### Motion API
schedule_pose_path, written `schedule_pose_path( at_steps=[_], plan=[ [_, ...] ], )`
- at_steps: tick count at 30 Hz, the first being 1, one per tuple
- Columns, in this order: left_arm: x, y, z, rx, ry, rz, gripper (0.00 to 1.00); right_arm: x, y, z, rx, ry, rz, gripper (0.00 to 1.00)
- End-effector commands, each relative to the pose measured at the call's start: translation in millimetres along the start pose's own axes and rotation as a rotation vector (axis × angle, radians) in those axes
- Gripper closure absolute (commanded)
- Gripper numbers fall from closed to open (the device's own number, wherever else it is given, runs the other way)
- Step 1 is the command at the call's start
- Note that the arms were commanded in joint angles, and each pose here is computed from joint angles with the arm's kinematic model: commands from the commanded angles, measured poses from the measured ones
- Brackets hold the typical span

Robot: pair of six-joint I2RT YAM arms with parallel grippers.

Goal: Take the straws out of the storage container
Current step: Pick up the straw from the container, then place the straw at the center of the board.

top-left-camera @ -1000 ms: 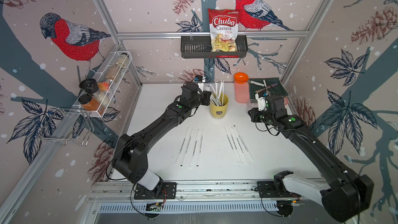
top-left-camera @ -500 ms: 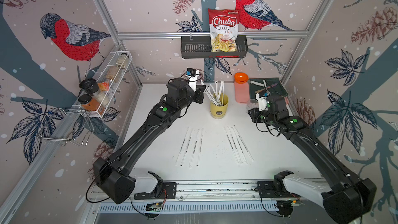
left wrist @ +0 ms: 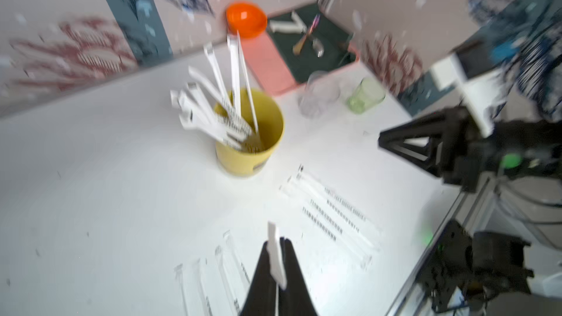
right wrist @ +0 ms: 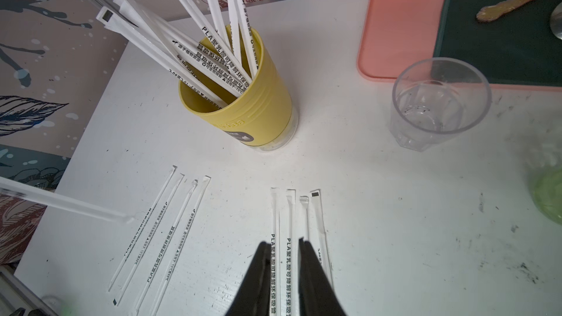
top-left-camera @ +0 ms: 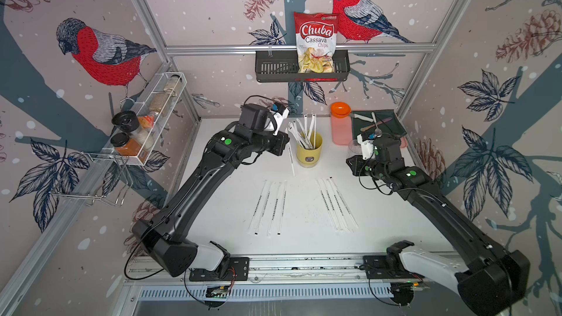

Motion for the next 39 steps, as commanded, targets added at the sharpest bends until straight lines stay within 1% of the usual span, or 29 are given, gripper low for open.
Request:
schedule_pose_path(
  at_steps=[1, 3, 6, 9, 11, 16, 22, 25, 31, 39],
  plan=[
    [40, -22, 15, -0.02, 0.035, 0.267, 1.0, -3, -2, 7, -0.042, -0.007, -0.025, 0.79],
    [46, -35, 20, -0.012, 0.04, 0.333, 1.0, -2, -3, 10, -0.055, -0.003, -0.023, 0.79],
    [52, -55, 27, 0.055, 0.089, 0.392, 1.0, 1, -4, 16, -0.076, 0.002, -0.027, 0.79],
    [60, -76, 28, 0.155, 0.133, 0.456, 1.0, 4, -5, 20, -0.092, 0.004, -0.023, 0.79],
    [68, -90, 30, 0.176, 0.147, 0.502, 1.0, 6, -5, 22, -0.098, 0.007, -0.022, 0.79],
    [85, -117, 40, 0.161, 0.189, 0.589, 1.0, 13, -5, 22, -0.111, 0.009, -0.019, 0.79],
    [91, -144, 47, 0.18, 0.216, 0.643, 1.0, 17, -7, 22, -0.121, 0.01, -0.018, 0.78],
    [97, -157, 53, 0.165, 0.226, 0.68, 1.0, 17, -7, 22, -0.12, 0.015, -0.015, 0.78],
    [104, -178, 62, 0.149, 0.239, 0.716, 1.0, 19, -7, 20, -0.114, 0.021, -0.013, 0.79],
    [117, -195, 75, 0.077, 0.233, 0.762, 1.0, 19, -7, 20, -0.114, 0.023, -0.012, 0.78]
  ],
)
Point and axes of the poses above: each gripper's point midway between its finger pads, its own y axis back along the fingers, its own z axis along the line the jaws close on, x = y × z, the point moved 8 cm from there along y, back along the fingers, and after that the axes turned 9 degrees about y, right-handed, at the moved point
